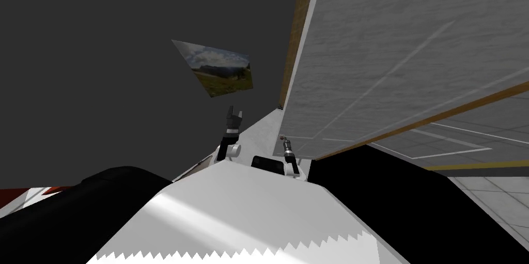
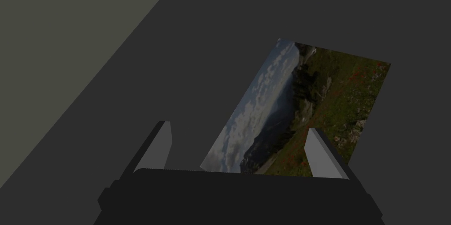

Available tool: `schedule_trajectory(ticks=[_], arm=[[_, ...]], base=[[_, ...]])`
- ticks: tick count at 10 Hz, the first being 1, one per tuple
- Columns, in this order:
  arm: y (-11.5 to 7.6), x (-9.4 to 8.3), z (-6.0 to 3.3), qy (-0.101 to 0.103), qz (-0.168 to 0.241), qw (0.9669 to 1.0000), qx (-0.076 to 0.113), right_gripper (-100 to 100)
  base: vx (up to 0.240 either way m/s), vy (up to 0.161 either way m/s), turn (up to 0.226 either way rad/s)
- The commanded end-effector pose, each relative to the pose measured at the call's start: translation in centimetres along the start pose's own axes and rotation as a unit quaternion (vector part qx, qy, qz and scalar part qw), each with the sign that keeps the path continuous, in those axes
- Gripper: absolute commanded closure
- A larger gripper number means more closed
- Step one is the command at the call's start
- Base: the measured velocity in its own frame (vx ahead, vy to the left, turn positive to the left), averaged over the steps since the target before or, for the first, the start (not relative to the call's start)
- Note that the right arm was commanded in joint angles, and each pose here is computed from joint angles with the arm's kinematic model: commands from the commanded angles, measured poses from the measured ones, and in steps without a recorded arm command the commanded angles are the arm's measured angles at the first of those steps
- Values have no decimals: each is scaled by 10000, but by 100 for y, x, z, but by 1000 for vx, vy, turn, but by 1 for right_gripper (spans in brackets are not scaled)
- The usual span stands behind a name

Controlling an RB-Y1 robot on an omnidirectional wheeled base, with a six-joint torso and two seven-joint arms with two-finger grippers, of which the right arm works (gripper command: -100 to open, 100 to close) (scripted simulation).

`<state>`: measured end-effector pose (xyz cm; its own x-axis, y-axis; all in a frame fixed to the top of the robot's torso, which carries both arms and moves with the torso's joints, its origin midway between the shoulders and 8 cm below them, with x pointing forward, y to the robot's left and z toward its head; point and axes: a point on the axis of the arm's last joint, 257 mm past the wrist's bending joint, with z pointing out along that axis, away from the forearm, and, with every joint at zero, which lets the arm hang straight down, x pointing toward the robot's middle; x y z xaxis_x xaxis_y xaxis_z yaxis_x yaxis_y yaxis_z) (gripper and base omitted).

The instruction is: Push the door open

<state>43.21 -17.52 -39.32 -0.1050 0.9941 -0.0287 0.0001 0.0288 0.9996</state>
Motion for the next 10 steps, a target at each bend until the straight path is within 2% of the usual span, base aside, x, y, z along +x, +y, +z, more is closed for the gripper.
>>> schedule_trajectory(ticks=[1,5,7,8,10], arm=[[-3,-4,-21,18,-17,10000,3,-100],[2,50,-54,48,19,10000,0,-100],[16,139,-71,65,104,9999,-11,-100],[6,108,-69,59,78,10000,-5,-100],[0,50,-70,34,34,10000,-13,-100]], base=[[-43,60,-45],[-196,7,-16],[-260,21,-24],[-109,17,-9],[164,38,31]])
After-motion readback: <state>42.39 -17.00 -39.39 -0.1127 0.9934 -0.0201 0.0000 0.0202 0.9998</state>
